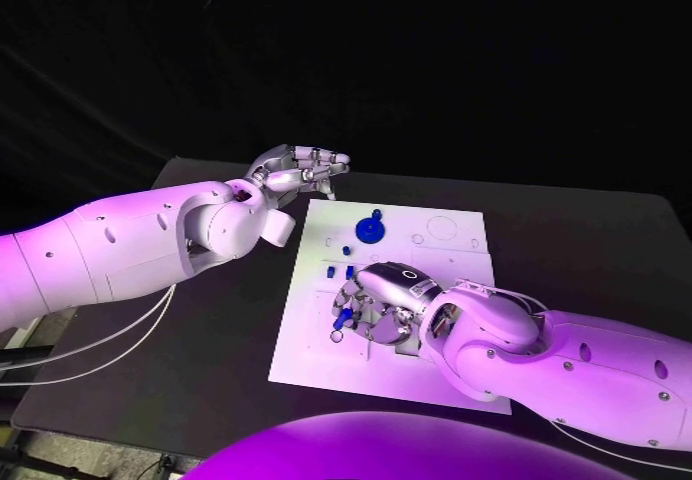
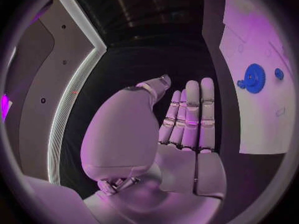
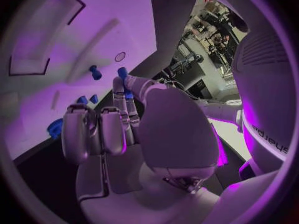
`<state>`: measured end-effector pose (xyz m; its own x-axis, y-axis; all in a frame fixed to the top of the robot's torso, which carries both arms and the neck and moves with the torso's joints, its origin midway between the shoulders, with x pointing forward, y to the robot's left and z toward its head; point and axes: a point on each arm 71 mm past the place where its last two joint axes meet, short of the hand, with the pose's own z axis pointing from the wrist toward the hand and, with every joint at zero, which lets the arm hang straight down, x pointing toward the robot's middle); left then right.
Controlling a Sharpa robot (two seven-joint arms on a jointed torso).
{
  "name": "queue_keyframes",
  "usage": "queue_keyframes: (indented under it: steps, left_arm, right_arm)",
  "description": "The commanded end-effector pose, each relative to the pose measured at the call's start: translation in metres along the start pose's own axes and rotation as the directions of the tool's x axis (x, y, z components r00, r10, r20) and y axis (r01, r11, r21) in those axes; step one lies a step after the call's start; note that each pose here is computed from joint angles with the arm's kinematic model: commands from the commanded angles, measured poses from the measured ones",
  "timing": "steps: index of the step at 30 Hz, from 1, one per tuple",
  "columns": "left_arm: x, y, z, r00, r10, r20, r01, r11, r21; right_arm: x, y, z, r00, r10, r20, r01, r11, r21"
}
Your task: Assemble the parts on the task board
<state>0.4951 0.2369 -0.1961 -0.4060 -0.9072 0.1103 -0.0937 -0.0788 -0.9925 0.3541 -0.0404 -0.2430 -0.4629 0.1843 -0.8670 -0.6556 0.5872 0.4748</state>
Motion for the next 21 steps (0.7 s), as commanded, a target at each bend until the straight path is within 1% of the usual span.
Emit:
queue_keyframes:
  steps: [1, 9, 16, 21]
  left_arm:
    - [0.003, -0.001, 0.0007, 1.0, -0.005, -0.023, 0.005, 1.0, 0.006]
    - [0.003, -0.001, 0.0007, 1.0, -0.005, -0.022, 0.005, 1.0, 0.005]
    - [0.0029, -0.001, 0.0007, 1.0, -0.004, -0.022, 0.004, 1.0, 0.005]
    - [0.0028, -0.001, 0.0006, 1.0, -0.004, -0.022, 0.004, 1.0, 0.005]
  right_arm:
    - [0.0049, 0.0011, 0.0015, 0.999, -0.031, -0.032, 0.03, 0.999, -0.021]
    - [0.0104, 0.0008, 0.0034, 0.998, -0.034, -0.054, 0.033, 0.999, -0.019]
    - [0.0126, 0.0021, 0.0039, 0.997, -0.034, -0.064, 0.033, 0.999, -0.023]
    - [0.0143, 0.0016, 0.0043, 0.996, -0.042, -0.08, 0.04, 0.999, -0.018]
